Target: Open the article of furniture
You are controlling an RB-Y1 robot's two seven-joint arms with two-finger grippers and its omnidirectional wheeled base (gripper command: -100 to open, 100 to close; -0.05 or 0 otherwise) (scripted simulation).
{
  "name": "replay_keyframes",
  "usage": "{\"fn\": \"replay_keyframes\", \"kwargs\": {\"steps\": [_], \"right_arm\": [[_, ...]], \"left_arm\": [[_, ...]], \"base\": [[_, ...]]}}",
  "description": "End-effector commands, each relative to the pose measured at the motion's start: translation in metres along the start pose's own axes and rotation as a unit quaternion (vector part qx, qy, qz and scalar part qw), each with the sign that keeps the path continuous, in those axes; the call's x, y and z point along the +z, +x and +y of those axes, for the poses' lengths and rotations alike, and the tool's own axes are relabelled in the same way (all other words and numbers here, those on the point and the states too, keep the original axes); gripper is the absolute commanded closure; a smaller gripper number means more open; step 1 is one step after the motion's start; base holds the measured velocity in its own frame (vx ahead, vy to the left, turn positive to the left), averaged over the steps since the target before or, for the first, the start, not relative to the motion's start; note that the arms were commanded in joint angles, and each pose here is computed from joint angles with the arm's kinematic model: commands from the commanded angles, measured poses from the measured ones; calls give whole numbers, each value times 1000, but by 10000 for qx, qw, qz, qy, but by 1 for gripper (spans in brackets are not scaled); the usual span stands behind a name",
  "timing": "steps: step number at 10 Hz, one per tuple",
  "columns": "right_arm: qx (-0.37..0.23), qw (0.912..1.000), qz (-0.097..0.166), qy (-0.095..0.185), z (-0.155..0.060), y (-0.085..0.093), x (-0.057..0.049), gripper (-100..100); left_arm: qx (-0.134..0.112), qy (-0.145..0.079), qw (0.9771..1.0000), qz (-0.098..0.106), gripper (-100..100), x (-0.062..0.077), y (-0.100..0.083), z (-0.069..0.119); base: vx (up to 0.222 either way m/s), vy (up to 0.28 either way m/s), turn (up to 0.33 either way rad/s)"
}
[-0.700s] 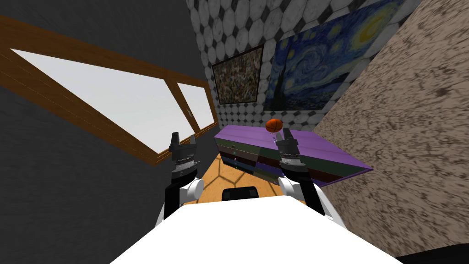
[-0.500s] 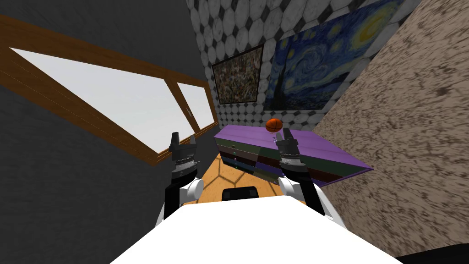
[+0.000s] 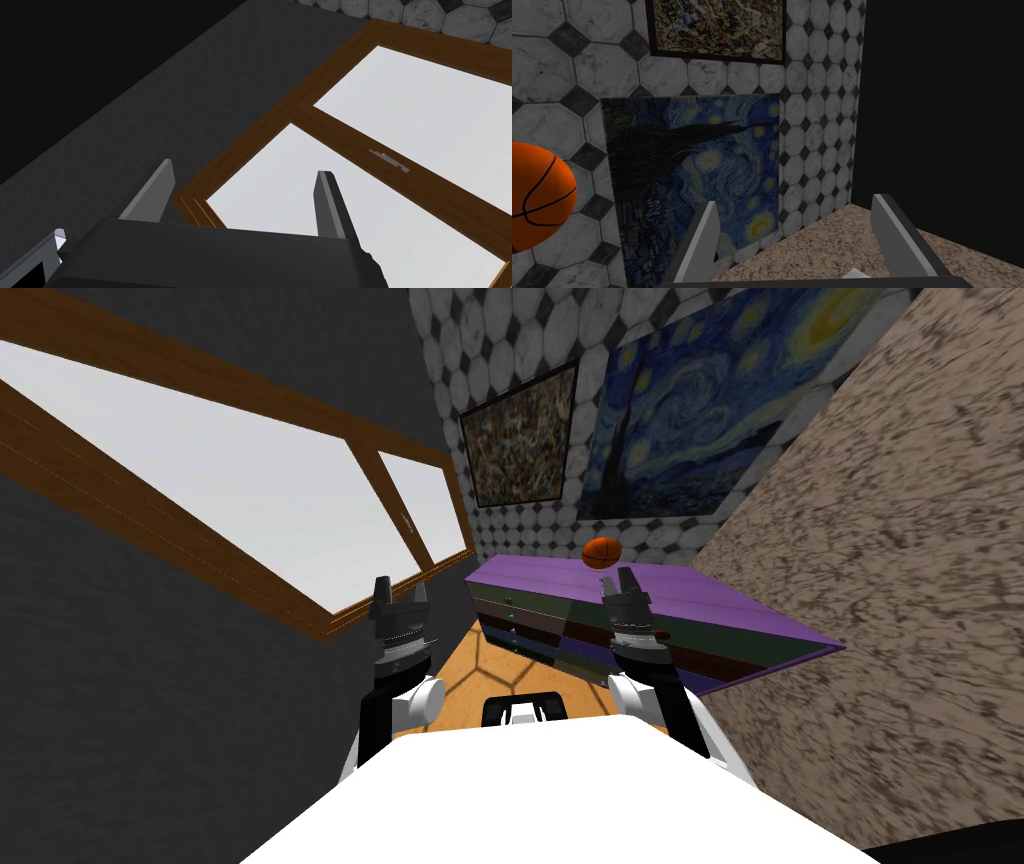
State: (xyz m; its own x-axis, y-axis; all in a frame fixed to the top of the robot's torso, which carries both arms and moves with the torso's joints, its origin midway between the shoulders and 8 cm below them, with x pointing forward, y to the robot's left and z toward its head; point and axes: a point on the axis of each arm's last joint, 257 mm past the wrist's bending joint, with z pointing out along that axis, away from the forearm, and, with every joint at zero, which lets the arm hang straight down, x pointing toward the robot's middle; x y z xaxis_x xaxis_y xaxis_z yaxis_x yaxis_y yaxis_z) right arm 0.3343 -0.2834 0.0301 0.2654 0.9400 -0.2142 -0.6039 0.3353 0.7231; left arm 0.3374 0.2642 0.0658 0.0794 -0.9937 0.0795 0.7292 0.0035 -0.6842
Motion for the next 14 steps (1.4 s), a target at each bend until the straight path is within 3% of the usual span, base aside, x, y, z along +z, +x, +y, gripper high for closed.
{"fn": "replay_keyframes", "kwargs": {"steps": [1,2,3,7,14], "right_arm": [[0,10000,0,0,0,0,0,0],[0,10000,0,0,0,0,0,0],[-153,9998,149,-20,-1,5,0,-100],[-882,9945,564,-66,-13,19,-1,-100],[-1865,9789,823,-122,-29,29,-3,-100]], "left_arm": [[0,0,10000,0,0,0,0,0],[0,0,10000,0,0,0,0,0],[0,0,10000,0,0,0,0,0],[0,-4,10000,-1,0,0,0,0],[0,-4,10000,-1,0,0,0,0]], "base": [[0,0,0],[0,0,0],[15,14,-37],[47,68,-67],[39,62,-49]]}}
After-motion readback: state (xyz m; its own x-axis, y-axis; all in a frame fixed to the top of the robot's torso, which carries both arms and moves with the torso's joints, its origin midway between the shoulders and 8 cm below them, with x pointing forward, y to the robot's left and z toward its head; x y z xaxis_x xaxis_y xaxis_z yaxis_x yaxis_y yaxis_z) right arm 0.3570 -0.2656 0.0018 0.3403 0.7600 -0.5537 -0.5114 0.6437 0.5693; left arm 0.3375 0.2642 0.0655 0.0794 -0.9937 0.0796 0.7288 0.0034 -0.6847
